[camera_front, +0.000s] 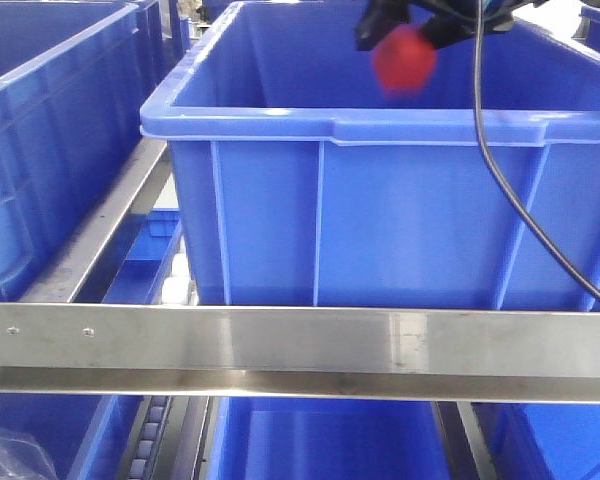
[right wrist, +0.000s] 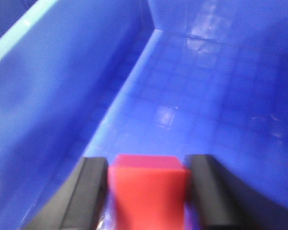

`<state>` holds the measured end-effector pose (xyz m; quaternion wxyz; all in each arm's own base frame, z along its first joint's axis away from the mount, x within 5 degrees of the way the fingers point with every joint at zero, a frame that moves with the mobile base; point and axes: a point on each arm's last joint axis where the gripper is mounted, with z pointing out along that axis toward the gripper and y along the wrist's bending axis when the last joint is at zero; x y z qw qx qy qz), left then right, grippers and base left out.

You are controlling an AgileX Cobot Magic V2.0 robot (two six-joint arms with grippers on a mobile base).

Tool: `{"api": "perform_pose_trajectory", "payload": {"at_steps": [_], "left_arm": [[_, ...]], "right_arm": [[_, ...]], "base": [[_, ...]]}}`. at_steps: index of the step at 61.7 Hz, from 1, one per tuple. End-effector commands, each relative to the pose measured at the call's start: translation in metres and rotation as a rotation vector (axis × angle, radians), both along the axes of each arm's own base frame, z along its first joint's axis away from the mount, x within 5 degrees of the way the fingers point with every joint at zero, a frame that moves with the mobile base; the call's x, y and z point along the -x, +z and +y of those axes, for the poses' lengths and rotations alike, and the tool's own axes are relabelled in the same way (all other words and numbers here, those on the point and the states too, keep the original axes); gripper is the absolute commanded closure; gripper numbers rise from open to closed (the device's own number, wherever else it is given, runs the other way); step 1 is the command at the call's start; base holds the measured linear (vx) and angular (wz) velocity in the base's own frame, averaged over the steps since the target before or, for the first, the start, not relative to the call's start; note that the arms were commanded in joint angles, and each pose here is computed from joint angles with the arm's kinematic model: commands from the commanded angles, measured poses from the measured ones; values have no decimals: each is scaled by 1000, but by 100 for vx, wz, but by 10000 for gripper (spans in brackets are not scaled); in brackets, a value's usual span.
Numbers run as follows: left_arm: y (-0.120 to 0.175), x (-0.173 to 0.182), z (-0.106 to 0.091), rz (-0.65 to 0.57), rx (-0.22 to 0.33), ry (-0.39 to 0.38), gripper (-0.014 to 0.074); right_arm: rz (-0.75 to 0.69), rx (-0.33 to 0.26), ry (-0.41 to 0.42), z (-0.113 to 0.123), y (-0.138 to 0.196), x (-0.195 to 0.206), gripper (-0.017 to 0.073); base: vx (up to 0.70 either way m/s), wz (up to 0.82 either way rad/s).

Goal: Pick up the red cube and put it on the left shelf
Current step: 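Move the right gripper with the red cube over the blue bin, then open the right gripper to drop the red cube into the bin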

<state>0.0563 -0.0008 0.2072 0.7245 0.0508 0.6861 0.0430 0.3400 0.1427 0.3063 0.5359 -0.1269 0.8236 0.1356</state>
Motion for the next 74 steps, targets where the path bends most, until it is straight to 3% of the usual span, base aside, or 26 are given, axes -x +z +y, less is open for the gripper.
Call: {"api": "perform_pose_trajectory", "payload": {"at_steps": [1,25,32,42,63,74], "left_arm": [[1,0,0,-69,5,-6,488],[1,0,0,-69,5,-6,488],[1,0,0,-69,5,-6,488],[1,0,0,-69,5,-6,488],[1,0,0,-69,5,-6,488],[1,0,0,-69,5,-6,488]], "right_arm": [[-168,-54,-8,-3,37,1,-50],[-129,-35,-7,-7,36,7,72],[-154,-45,-7,-13,44,21,208],[-202,-63,-18,-28,58,52,517],[-274,-74,-137,-85,52,124,501],[-302,-77,-177,-103,41,160,501]], "base": [[0,0],[0,0],[-2,-13],[0,0],[0,0],[0,0]]}}
